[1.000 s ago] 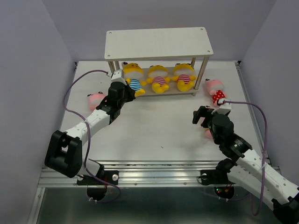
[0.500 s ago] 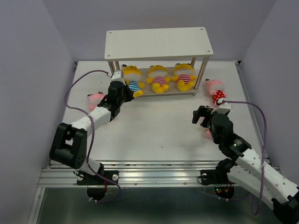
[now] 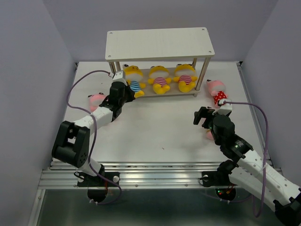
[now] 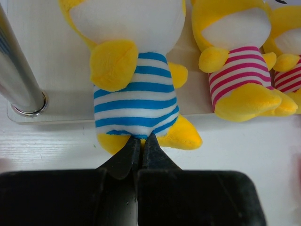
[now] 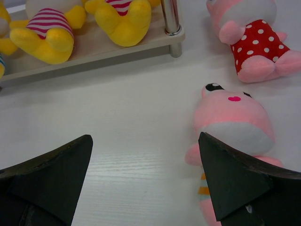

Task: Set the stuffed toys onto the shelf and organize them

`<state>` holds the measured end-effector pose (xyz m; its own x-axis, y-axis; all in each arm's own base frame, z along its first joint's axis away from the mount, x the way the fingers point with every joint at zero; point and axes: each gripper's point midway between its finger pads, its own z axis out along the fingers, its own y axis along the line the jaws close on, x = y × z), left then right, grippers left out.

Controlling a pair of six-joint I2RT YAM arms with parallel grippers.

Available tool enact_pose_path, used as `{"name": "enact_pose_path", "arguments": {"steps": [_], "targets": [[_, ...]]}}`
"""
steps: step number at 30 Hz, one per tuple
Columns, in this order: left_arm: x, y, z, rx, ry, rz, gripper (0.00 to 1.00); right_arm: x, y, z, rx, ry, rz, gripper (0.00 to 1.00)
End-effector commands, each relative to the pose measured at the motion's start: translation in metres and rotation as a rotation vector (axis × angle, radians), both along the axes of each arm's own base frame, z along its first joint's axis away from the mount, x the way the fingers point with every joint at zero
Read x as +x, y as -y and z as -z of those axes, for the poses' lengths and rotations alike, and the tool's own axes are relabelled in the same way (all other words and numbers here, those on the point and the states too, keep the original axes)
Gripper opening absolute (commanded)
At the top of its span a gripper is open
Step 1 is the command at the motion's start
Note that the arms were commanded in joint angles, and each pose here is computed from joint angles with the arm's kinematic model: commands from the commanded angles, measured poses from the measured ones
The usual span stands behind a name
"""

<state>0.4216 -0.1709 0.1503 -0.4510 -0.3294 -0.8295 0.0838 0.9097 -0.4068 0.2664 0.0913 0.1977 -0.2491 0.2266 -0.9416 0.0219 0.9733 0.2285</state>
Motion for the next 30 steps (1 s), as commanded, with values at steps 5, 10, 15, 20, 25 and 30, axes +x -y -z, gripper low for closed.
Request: {"name": "enact_pose_path", "arguments": {"steps": [5,10,15,20,25,30], "targets": [[0.025,0.0,-0.034,-0.024,0.113,-0.017,0.0,0.004,0.004,-0.013,0.014,0.053,0.026,1.0],[0.029,0.0,-0.031,-0.023,0.107,-0.02,0.0,0.004,0.005,-0.012,0.009,0.051,0.03,1.0],[0.031,-0.001,-0.029,-0.024,0.103,-0.029,0.0,0.004,0.006,-0.012,0.01,0.053,0.033,1.0],[0.036,-0.005,-0.029,-0.021,0.094,-0.045,0.0,0.004,0.005,-0.01,0.005,0.047,0.033,1.0],[0.039,-0.003,-0.025,-0.012,0.082,-0.035,0.0,0.005,0.004,-0.009,0.004,0.045,0.028,1.0],[0.044,-0.005,-0.028,0.006,0.079,-0.045,0.0,0.005,0.004,-0.009,0.005,0.046,0.028,1.0]]}}
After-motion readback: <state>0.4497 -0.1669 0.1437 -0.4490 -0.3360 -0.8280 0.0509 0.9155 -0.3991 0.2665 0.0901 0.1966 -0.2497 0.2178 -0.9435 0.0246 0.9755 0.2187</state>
